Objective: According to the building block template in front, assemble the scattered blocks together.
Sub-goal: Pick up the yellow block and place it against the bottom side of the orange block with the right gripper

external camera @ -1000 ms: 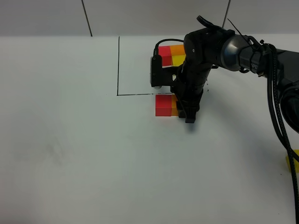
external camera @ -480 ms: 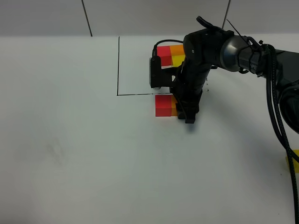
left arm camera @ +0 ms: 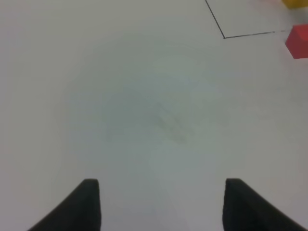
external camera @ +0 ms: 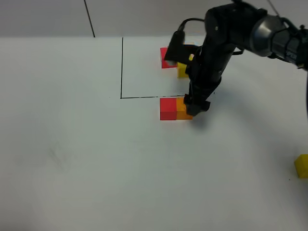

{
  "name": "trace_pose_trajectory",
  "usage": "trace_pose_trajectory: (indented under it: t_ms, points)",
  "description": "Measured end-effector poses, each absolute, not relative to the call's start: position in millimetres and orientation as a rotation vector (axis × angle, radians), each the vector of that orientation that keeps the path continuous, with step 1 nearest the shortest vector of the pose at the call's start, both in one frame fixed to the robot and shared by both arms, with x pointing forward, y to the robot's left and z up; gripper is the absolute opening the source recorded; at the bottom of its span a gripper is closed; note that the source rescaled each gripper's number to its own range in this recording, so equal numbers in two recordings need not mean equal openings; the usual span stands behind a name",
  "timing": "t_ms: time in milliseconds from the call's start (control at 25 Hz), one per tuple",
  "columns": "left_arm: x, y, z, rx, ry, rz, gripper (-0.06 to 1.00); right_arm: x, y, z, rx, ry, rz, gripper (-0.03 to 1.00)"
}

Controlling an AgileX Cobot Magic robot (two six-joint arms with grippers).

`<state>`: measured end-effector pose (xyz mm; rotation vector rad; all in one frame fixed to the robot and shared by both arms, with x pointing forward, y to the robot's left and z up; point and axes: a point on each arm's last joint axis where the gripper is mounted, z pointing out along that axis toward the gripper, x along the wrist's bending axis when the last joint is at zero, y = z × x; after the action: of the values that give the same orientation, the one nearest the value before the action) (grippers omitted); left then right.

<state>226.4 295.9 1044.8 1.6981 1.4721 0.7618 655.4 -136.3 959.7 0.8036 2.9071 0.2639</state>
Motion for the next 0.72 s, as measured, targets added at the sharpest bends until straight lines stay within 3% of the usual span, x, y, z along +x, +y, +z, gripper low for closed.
trace_pose_trajectory:
  t_ms: [240,440,720]
  points:
    - [226,296,1045,1.698,1.472,0.762,0.23,632,-215,978,1.508,2.646,0.274,0.83]
    - [226,296,1045,1.698,1.472,0.762,0.23,580,-274,987,1.828,2.35,0.315,0.84]
    - [226,296,1045,1.698,1.472,0.762,0.23,521,-332,968,2.071,2.089,0.29,0.84]
